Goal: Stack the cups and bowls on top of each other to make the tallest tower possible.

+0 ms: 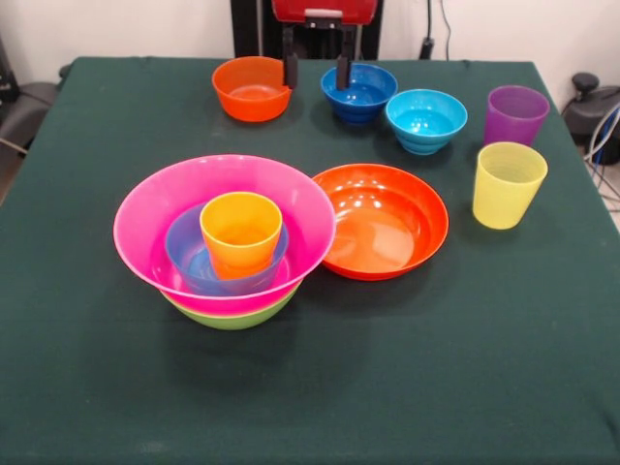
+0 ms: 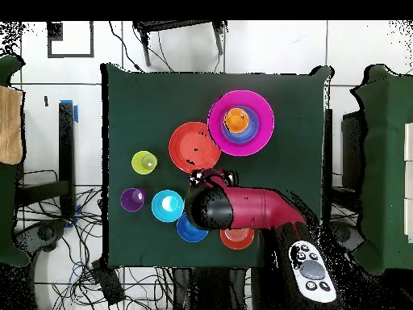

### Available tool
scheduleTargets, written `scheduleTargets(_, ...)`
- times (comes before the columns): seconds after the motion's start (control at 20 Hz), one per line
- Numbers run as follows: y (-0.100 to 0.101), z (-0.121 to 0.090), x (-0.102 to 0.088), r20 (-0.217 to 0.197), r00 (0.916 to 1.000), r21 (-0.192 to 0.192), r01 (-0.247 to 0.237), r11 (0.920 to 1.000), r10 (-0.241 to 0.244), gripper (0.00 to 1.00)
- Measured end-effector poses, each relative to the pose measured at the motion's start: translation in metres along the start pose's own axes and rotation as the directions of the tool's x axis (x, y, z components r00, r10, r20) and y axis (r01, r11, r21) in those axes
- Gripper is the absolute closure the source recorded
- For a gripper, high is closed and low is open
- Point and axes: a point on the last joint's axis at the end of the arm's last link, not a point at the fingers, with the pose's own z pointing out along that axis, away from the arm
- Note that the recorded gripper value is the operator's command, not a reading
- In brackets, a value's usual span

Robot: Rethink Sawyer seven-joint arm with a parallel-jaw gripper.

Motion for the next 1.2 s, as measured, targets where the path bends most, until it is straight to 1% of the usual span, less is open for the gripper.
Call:
scheduleTargets(0.3,0.004,0.006,0.013,-0.03,0.9995,-0.01,0.0,1.0,0.0,0.0)
scheduleTargets(0.85,0.005,0.012,0.019,-0.047,0.9989,-0.016,-0.002,0.9999,0.001,0.0)
scheduleTargets(0.95,0.005,0.012,0.019,-0.044,0.999,-0.016,-0.002,0.9999,0.001,0.0)
scheduleTargets(1.2,0.009,0.012,0.012,0.008,1.0,-0.018,0.004,0.9998,-0.004,0.0)
